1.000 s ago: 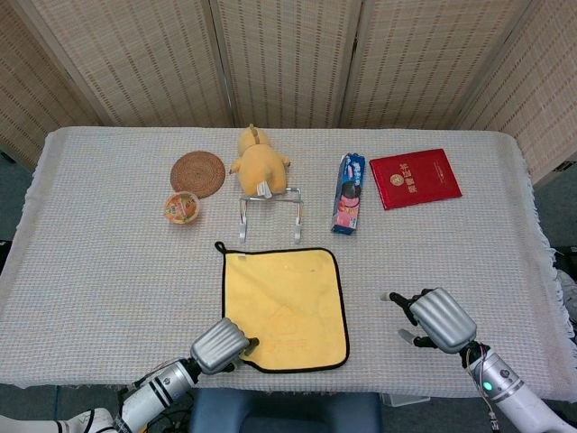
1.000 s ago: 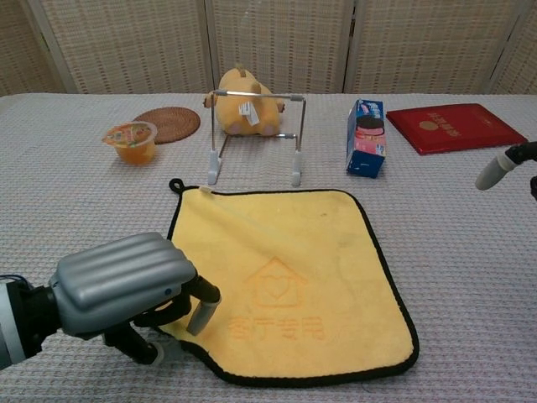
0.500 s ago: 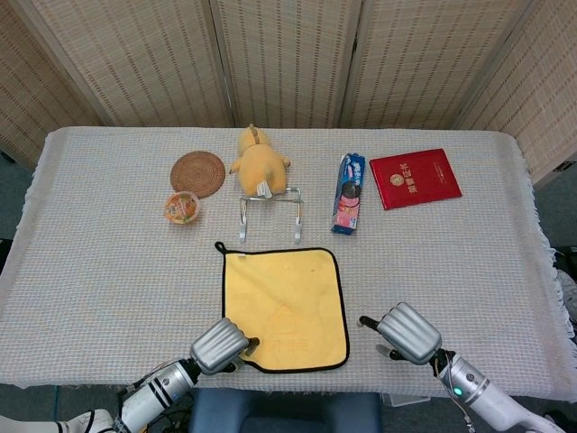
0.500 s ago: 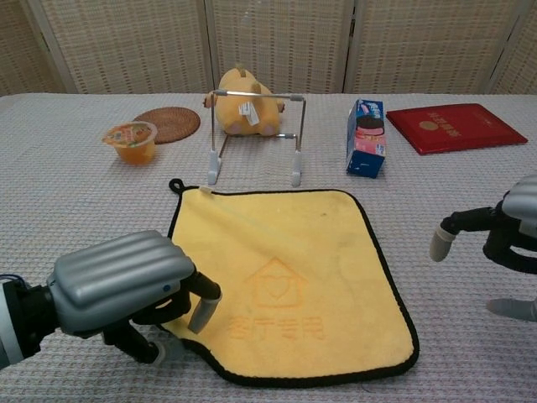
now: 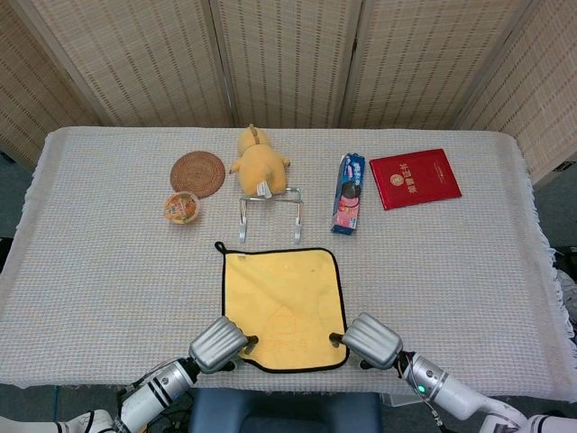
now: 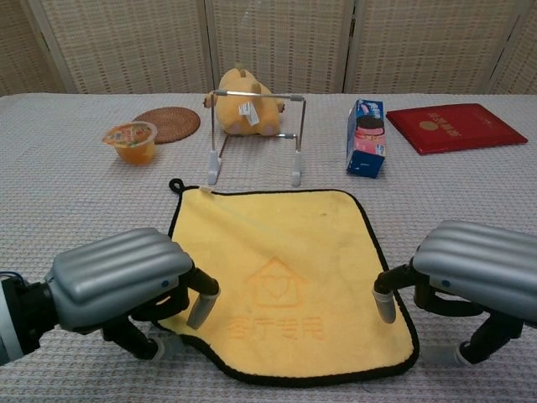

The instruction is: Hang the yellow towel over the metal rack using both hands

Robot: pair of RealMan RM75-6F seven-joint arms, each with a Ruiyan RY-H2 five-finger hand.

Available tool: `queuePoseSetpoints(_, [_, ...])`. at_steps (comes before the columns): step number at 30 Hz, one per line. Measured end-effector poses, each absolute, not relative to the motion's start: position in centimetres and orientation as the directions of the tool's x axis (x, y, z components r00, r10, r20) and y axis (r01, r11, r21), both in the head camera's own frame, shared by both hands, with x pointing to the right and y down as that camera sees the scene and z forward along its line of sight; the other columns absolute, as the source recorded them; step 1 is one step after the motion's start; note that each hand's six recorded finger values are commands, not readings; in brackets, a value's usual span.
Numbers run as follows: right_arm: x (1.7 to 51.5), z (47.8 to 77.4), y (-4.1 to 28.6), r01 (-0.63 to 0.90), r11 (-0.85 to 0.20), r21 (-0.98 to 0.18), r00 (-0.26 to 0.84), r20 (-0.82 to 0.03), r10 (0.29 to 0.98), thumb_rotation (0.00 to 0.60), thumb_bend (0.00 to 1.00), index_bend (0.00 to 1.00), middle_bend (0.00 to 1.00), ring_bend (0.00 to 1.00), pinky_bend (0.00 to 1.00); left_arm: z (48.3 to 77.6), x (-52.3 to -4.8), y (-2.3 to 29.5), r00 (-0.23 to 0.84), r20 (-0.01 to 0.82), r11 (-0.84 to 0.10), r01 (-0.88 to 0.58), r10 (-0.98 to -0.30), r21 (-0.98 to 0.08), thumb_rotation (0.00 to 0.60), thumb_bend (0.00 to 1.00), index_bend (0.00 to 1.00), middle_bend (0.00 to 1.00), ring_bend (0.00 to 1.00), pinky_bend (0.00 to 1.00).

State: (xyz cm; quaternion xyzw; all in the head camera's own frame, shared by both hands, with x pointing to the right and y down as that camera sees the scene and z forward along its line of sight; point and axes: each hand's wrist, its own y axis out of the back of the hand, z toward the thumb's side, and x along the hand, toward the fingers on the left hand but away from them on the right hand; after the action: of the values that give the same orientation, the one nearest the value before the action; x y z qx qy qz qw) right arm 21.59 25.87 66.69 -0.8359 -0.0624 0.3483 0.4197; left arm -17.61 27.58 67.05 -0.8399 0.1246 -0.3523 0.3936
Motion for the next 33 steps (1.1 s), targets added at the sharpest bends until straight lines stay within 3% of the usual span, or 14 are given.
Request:
queuePoseSetpoints(17, [21.0, 67.3, 26.5, -0.212, -0.637, -0.741, 0.756, -0.538, 0.373, 0.600, 0.23, 0.47, 0.98, 1.00, 1.00, 67.0, -17.7, 27.3, 0.720, 0.484, -0.657, 0.052, -0.497, -0.752, 0.600, 0.41, 0.65, 0.97, 0.87, 1.00])
queuePoseSetpoints(26, [20.0, 68.0, 26.5, -0.235, -0.628, -0.742, 0.761, -0.542, 0.357, 0.600, 0.31, 0.49, 0.98, 1.00, 1.00, 67.0, -18.0, 27.1, 0.712, 0.488, -0.658, 0.049, -0.505, -0.752, 0.600, 0.41, 0.65, 0.97, 0.87, 1.00])
queuePoseSetpoints(33, [19.4, 68.0, 26.1, -0.215, -0.625, -0.751, 0.766, -0.527, 0.369, 0.600, 0.44, 0.60, 1.00, 1.00, 1.00, 67.0, -18.2, 26.9, 0.708, 0.486, -0.662, 0.036, -0.513, -0.749, 0.600, 0.41, 0.66, 0.97, 0.87, 1.00])
